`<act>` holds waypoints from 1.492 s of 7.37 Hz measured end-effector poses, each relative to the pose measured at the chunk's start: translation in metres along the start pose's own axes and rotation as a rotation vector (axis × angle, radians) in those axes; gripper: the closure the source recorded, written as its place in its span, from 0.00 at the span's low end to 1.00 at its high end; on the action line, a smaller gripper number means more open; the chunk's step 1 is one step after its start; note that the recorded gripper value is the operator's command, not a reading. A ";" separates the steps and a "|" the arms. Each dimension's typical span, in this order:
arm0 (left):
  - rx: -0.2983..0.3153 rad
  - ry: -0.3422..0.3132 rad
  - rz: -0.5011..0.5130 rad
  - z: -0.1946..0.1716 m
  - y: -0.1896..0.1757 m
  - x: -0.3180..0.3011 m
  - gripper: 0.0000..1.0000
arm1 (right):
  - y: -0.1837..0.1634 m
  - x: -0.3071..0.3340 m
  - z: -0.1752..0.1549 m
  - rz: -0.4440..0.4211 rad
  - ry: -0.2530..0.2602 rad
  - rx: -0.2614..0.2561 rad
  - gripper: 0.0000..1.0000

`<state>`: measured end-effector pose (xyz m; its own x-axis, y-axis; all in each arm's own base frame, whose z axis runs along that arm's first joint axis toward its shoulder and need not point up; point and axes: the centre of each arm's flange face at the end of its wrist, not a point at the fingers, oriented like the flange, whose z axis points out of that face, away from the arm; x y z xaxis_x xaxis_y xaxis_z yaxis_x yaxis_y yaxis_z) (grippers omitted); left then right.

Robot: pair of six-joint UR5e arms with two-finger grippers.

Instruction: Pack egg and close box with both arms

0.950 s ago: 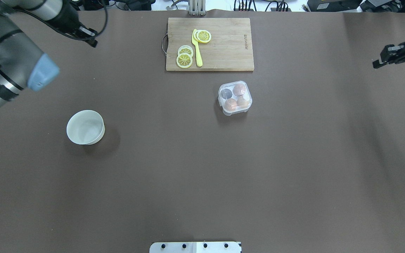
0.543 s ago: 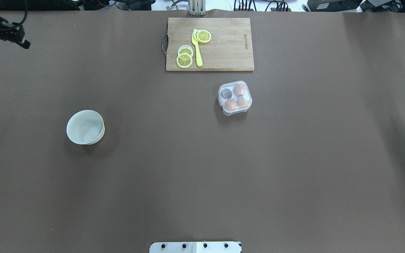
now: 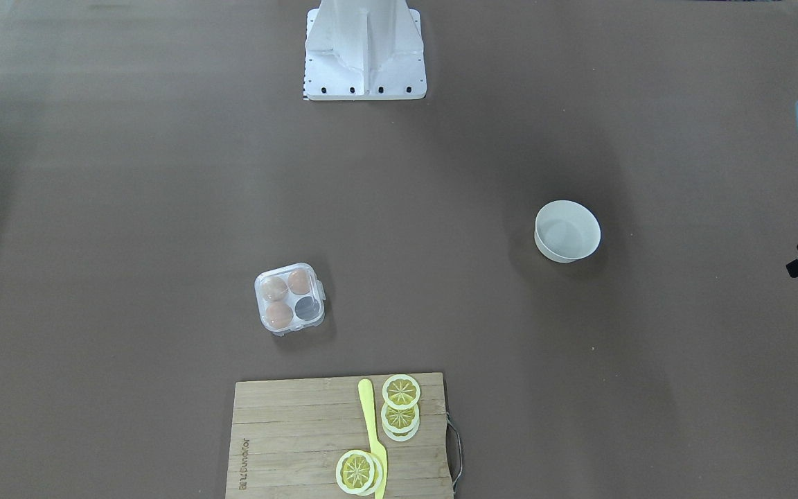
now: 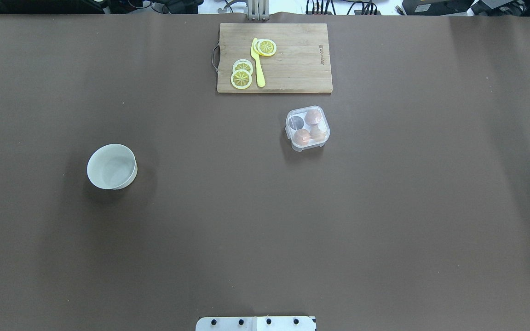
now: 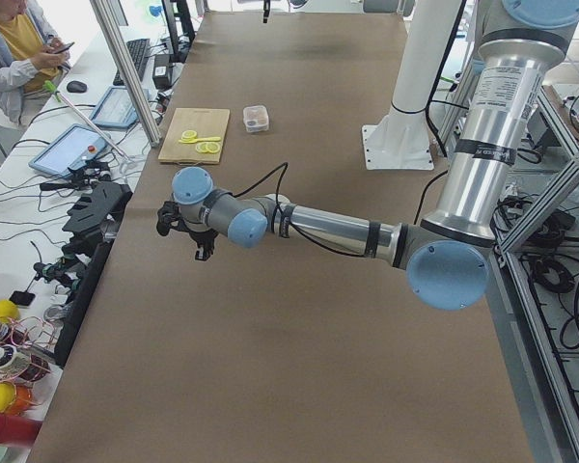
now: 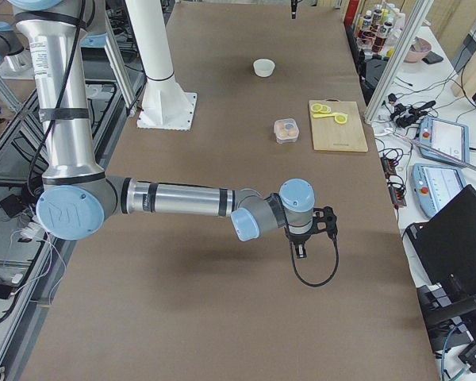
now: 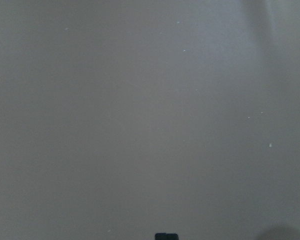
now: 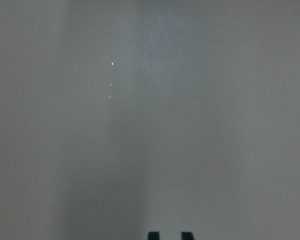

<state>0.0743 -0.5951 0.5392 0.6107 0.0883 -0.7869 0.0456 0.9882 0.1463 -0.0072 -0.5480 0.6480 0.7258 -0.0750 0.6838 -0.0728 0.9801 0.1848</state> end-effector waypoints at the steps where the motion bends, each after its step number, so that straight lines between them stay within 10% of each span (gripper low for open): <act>1: 0.003 -0.011 0.008 -0.001 0.007 -0.006 0.02 | 0.004 0.005 0.001 0.008 0.003 -0.008 0.00; 5: 0.013 -0.073 0.151 -0.018 0.009 -0.038 0.02 | -0.003 0.021 -0.013 0.043 0.022 -0.046 0.00; 11: -0.048 -0.110 0.088 -0.030 0.002 -0.069 0.02 | -0.039 0.019 -0.039 -0.013 0.007 -0.135 0.00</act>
<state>0.0087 -0.5952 0.5760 0.6940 0.1629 -0.7013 -0.0478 0.9823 0.1809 0.0359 -0.5802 0.6264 0.7307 -0.0871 0.6771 0.0291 0.9949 0.0966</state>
